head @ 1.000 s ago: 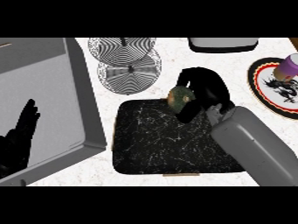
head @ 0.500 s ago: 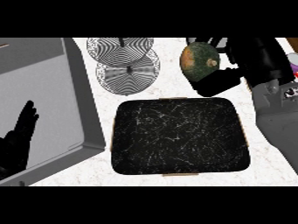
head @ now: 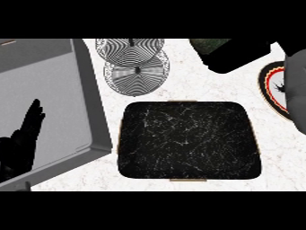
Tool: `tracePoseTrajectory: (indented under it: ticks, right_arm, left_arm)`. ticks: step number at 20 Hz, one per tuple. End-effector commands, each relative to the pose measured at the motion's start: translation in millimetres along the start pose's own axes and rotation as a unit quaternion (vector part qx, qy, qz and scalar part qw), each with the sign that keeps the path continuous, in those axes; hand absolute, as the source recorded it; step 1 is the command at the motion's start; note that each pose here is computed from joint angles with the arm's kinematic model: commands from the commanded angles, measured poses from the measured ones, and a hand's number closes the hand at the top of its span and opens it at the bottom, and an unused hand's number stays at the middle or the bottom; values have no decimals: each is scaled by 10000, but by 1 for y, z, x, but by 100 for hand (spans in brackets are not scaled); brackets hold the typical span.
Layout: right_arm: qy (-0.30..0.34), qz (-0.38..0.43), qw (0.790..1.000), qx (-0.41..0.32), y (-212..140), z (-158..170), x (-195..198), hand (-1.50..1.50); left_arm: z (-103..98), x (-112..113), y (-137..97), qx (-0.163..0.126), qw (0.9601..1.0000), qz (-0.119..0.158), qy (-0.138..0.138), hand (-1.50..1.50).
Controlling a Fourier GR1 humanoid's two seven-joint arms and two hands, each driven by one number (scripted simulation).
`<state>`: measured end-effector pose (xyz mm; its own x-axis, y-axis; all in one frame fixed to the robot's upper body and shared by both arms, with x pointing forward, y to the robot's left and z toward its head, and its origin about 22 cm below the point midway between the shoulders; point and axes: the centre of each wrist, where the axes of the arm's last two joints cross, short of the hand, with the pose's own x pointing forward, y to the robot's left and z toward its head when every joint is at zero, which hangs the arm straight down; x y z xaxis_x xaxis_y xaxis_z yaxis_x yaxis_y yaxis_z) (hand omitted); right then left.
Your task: Pick the squash from the tray and place it in the tiered basket
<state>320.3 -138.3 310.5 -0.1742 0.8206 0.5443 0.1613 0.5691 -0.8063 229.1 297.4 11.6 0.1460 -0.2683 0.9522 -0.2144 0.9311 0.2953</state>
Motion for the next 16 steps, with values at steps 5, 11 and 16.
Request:
tracePoseTrajectory:
  ticks: [5,11,16]
  right_arm:
    - [265,-24,9996,-8,2,-28,36,150]
    - [237,-38,9996,151,29,-55,36,150]
    - [91,162,9989,424,50,-73,27,150]
  left_arm:
    - [12,-31,-53,-669,9949,339,673,0]
    - [15,-32,-51,-711,9947,357,656,0]
    - [14,-31,-56,-670,9955,423,528,0]
